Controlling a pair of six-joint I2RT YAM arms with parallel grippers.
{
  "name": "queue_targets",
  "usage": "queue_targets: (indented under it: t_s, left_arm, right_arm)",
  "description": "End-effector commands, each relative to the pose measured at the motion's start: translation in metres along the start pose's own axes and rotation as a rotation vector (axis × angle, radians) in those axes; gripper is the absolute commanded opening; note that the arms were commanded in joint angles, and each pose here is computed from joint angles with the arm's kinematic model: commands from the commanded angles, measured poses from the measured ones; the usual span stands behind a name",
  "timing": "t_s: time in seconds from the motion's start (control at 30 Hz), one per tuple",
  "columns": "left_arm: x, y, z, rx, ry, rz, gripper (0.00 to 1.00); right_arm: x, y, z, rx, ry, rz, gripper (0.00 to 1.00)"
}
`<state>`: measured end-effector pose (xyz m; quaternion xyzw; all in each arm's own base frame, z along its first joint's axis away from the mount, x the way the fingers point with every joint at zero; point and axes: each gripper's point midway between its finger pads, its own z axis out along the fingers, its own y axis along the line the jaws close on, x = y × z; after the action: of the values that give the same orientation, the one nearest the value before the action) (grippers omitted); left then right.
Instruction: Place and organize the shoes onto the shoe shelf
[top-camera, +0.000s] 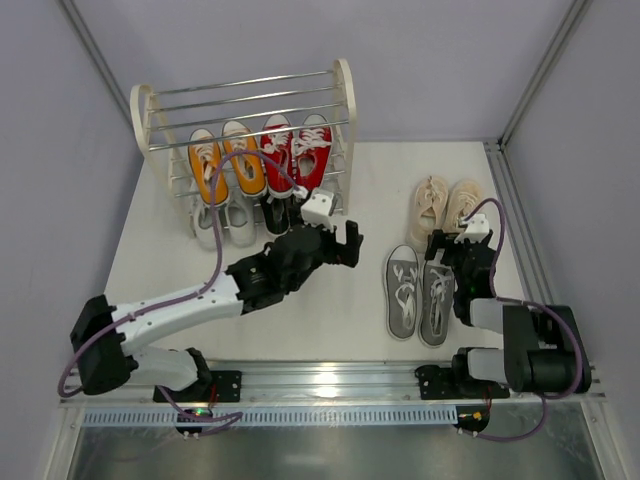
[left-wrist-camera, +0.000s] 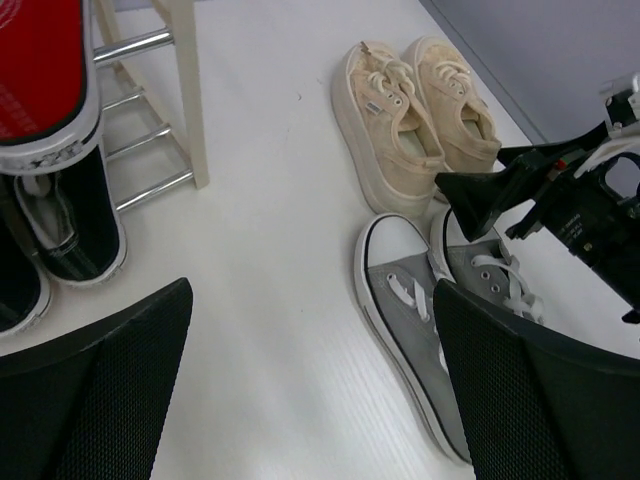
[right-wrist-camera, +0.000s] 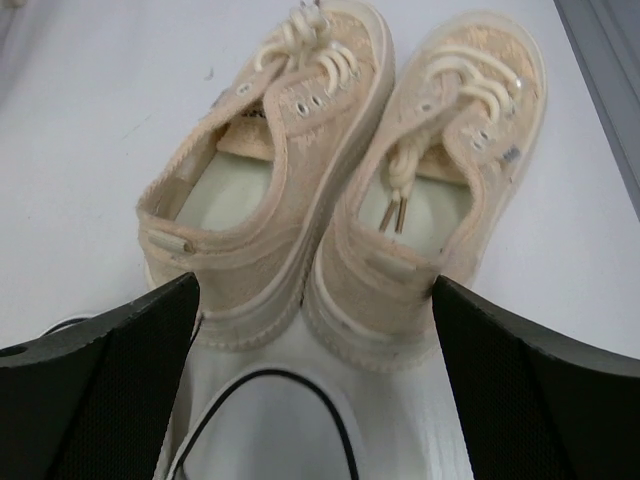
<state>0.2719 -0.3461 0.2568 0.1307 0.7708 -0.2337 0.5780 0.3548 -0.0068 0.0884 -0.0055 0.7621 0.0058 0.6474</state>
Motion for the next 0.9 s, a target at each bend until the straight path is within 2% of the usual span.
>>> queue_targets:
  t_s: [0.0, 0.03, 0.1, 0.17, 0.3, 0.4, 0.47, 0.57, 0.7, 0.8, 0.87]
  left_arm:
    - [-0.002, 0.011, -0.034, 0.037, 0.032, -0.04, 1.0]
    - [-0.005, 0.017, -0.042, 0.025, 0.023, -0.052, 1.0]
    - [-0.006, 0.027, -0.063, 0.031, 0.013, -0.079, 1.0]
    - [-0.002, 0.033, -0.075, 0.039, 0.01, -0.099, 1.0]
    - [0.003, 0.05, -0.101, 0.04, -0.003, -0.143, 1.0]
    - [0.008, 0.061, -0.113, 0.015, 0.001, -0.167, 1.0]
    - [0.01, 0.064, -0.119, 0.018, 0.008, -0.17, 1.0]
    - [0.016, 0.069, -0.124, 0.005, 0.029, -0.168, 1.0]
    - [0.023, 0.076, -0.13, -0.014, 0.052, -0.155, 1.0]
    - [0.023, 0.079, -0.138, -0.002, 0.04, -0.182, 1.0]
    - [0.025, 0.081, -0.141, 0.001, 0.032, -0.193, 1.0]
  right_arm:
    - [-0.068, 0.006, -0.013, 0.068, -0.109, 0.088, 0.97]
    - [-0.064, 0.007, -0.017, 0.094, 0.042, 0.14, 0.97]
    - [-0.089, 0.021, -0.034, 0.051, 0.061, 0.224, 0.97]
    - [-0.084, 0.029, -0.056, 0.053, 0.19, 0.269, 0.97]
    - [-0.082, 0.042, -0.101, 0.076, 0.235, 0.473, 0.97]
    - [-0.069, 0.06, -0.128, 0.015, 0.293, 0.57, 0.97]
    - [-0.04, 0.07, -0.142, 0.035, 0.469, 0.596, 0.97]
    - [0.001, 0.081, -0.159, 0.098, 0.754, 0.51, 0.97]
    - [0.028, 0.087, -0.159, 0.209, 0.867, 0.342, 0.97]
    - [0.051, 0.089, -0.15, 0.268, 0.929, 0.282, 0.97]
    - [0.057, 0.083, -0.144, 0.324, 0.919, 0.273, 0.97]
